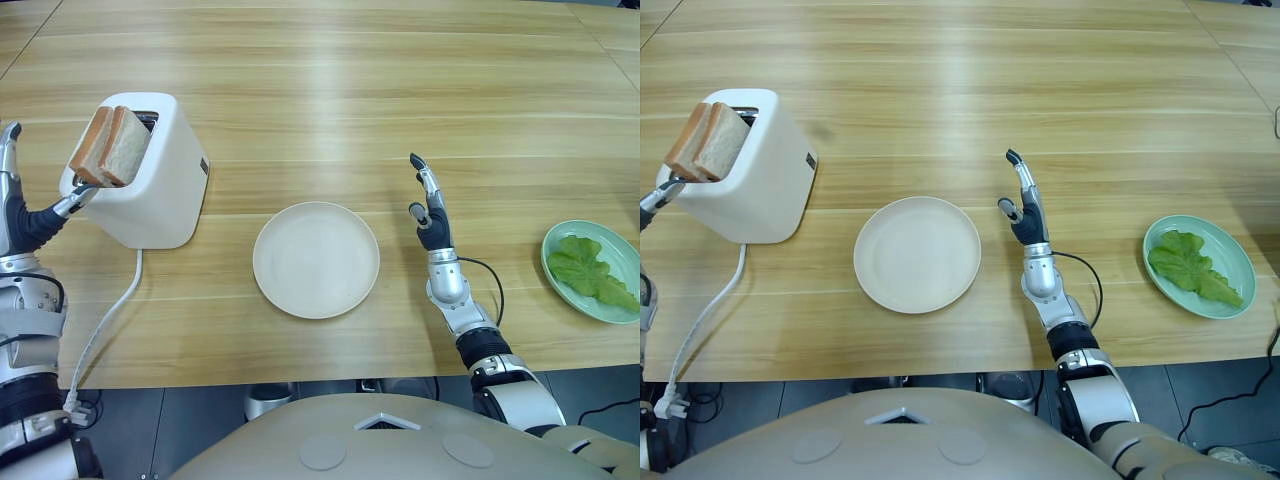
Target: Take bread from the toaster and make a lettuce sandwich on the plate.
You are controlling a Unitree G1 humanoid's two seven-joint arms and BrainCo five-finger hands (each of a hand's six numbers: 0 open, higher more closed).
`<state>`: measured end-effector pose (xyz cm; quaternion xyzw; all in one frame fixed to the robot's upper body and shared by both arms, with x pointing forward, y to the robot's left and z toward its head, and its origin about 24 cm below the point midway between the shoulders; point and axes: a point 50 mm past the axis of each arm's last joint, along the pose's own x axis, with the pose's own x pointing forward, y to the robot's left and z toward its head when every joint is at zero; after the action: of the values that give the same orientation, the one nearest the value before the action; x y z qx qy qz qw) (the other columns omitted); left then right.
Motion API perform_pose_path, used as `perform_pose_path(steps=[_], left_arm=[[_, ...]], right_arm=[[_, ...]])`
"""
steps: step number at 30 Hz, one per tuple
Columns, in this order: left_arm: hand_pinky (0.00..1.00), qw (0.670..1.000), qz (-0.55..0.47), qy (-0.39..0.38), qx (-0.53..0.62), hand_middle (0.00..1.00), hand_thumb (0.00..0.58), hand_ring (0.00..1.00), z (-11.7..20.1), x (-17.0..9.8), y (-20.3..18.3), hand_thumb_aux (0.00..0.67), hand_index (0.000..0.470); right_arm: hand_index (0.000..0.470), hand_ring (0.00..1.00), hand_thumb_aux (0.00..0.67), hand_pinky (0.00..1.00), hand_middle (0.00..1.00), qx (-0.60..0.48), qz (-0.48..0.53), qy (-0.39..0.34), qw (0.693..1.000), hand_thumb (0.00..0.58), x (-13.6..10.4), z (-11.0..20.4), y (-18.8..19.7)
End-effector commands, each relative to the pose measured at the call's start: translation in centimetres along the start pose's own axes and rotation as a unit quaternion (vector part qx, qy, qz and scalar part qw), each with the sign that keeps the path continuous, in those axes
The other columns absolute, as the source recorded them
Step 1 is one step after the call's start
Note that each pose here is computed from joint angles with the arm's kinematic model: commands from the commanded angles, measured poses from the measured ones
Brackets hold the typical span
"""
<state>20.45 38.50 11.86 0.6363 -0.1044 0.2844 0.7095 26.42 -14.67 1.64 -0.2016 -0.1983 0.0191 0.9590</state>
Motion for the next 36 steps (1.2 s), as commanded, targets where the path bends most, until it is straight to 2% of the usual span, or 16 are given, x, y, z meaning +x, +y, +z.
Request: perform_pose_path(steps=[1,6,20,21,22,23,28,30,31,32,33,36], left_arm=[[0.0,0.999,-0.03,0.042,-0.004,0.0,0.0,0.0,-1.5,0.3,-1.3,0.0,0.0],[0.0,0.996,-0.068,0.057,-0.022,0.0,0.0,0.0,-1.3,0.8,-3.5,0.0,0.0],[0.0,0.991,-0.122,0.033,-0.044,0.0,0.0,0.0,0.2,1.0,-5.4,0.0,0.0],[0.0,0.991,-0.124,0.032,-0.044,0.0,0.087,0.0,0.2,1.0,-5.4,0.053,0.036],[0.0,0.991,-0.126,0.03,-0.044,0.0,0.5,0.0,0.3,1.1,-5.5,0.42,0.289],[0.0,0.99,-0.128,0.028,-0.044,0.0,0.58,0.0,0.4,1.2,-5.6,0.67,0.46],[0.0,0.989,-0.137,0.015,-0.046,0.0,0.58,0.0,0.9,1.5,-6.0,0.67,0.46],[0.09,0.989,-0.136,0.01,-0.05,0.09,0.58,0.09,1.1,1.6,-6.1,0.67,0.46],[0.09,0.989,-0.134,0.009,-0.053,0.09,0.58,0.09,1.2,1.7,-6.1,0.67,0.46],[0.67,0.99,-0.129,0.008,-0.056,0.67,0.58,0.67,1.3,1.8,-6.0,0.67,0.46],[1.0,0.991,-0.123,0.007,-0.061,1.0,0.58,1.0,1.5,2.0,-5.9,0.67,0.46],[1.0,0.991,-0.105,-0.002,-0.079,1.0,0.58,1.0,2.0,2.6,-5.6,0.67,0.46]], right_arm=[[0.0,0.0,0.0,0.0,0.0,-0.005,0.0,0.0,1.0,0.0,0.1,-0.1,-0.1],[0.0,0.0,0.0,0.0,0.0,-0.006,0.0,0.0,1.0,0.0,0.2,-0.1,0.0],[0.0,0.0,0.0,0.0,0.0,-0.008,0.006,0.002,1.0,0.0,-0.1,-0.2,-0.1],[0.0,0.0,0.0,0.0,0.0,-0.008,0.006,0.002,1.0,0.0,-0.2,-0.2,-0.1],[0.0,0.0,0.0,0.0,0.0,-0.009,0.006,0.002,1.0,0.0,-0.2,-0.2,-0.1],[0.0,0.0,0.0,0.0,0.0,-0.009,0.006,0.002,1.0,0.0,-0.3,-0.2,0.0],[0.0,0.0,0.0,0.0,0.0,-0.007,0.005,0.002,1.0,0.0,-0.4,-0.2,0.0],[0.0,0.0,0.0,0.0,0.0,-0.006,0.005,0.003,1.0,0.0,-0.4,-0.2,-0.1],[0.0,0.0,0.0,0.0,0.0,-0.006,0.004,0.002,1.0,0.0,-0.4,-0.1,-0.1],[0.0,0.0,0.0,0.0,0.0,-0.006,0.004,0.002,1.0,0.0,-0.4,-0.1,-0.1],[0.0,0.0,0.0,0.0,0.0,-0.006,0.003,0.002,1.0,0.0,-0.4,-0.1,-0.1],[0.0,0.0,0.0,0.0,0.0,-0.005,0.001,0.002,1.0,0.0,-0.4,-0.1,-0.2]])
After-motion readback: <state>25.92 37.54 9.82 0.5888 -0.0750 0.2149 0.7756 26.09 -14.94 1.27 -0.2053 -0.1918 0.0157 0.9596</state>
